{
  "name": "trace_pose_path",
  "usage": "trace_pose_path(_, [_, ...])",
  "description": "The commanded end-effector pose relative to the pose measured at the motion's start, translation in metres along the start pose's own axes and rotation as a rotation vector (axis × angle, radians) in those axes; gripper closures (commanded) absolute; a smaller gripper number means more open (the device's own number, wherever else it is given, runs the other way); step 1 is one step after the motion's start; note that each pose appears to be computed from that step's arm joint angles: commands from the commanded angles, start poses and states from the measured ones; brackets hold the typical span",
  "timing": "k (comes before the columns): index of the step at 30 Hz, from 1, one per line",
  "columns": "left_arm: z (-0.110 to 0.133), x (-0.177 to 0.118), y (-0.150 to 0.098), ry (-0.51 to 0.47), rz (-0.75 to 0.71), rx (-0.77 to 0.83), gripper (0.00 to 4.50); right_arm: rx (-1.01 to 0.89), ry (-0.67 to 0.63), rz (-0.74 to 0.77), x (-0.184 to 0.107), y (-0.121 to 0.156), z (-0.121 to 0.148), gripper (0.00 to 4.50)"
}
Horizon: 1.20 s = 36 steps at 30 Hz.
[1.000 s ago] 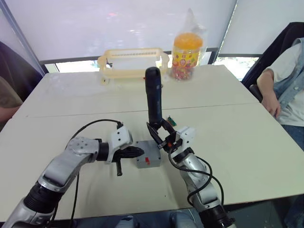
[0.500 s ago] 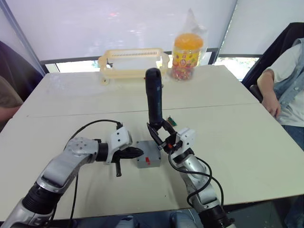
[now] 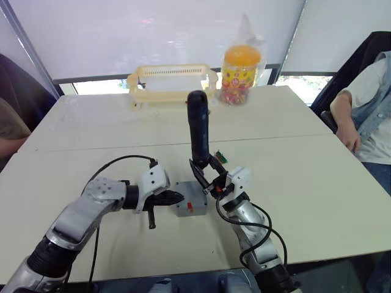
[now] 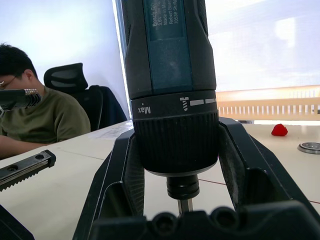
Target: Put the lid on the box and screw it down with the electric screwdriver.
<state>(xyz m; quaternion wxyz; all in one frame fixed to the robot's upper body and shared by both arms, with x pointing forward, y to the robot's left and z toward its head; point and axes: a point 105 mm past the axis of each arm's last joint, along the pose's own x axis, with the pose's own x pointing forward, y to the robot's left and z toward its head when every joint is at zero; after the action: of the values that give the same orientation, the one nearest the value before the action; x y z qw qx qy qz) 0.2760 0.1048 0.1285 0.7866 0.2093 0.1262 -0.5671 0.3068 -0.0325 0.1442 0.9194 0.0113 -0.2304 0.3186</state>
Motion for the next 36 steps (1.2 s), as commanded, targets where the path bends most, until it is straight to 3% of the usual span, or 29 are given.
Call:
trace_pose_path(1, [-0.013, 0.001, -0.004, 0.054, -0.009, -0.032, 4.46, 0.034, 0.102, -0.002, -0.010, 0.004, -0.026, 2.86])
trace_pose_path(20, [-0.013, 0.001, -0.002, 0.057, 0.003, -0.034, 4.46, 0.088, 0.150, -0.015, -0.018, 0.004, -0.039, 2.86])
trace_pose_path(36, [-0.013, 0.000, -0.003, 0.055, 0.006, -0.032, 4.46, 0.018, 0.206, 0.020, -0.028, 0.006, -0.053, 2.86])
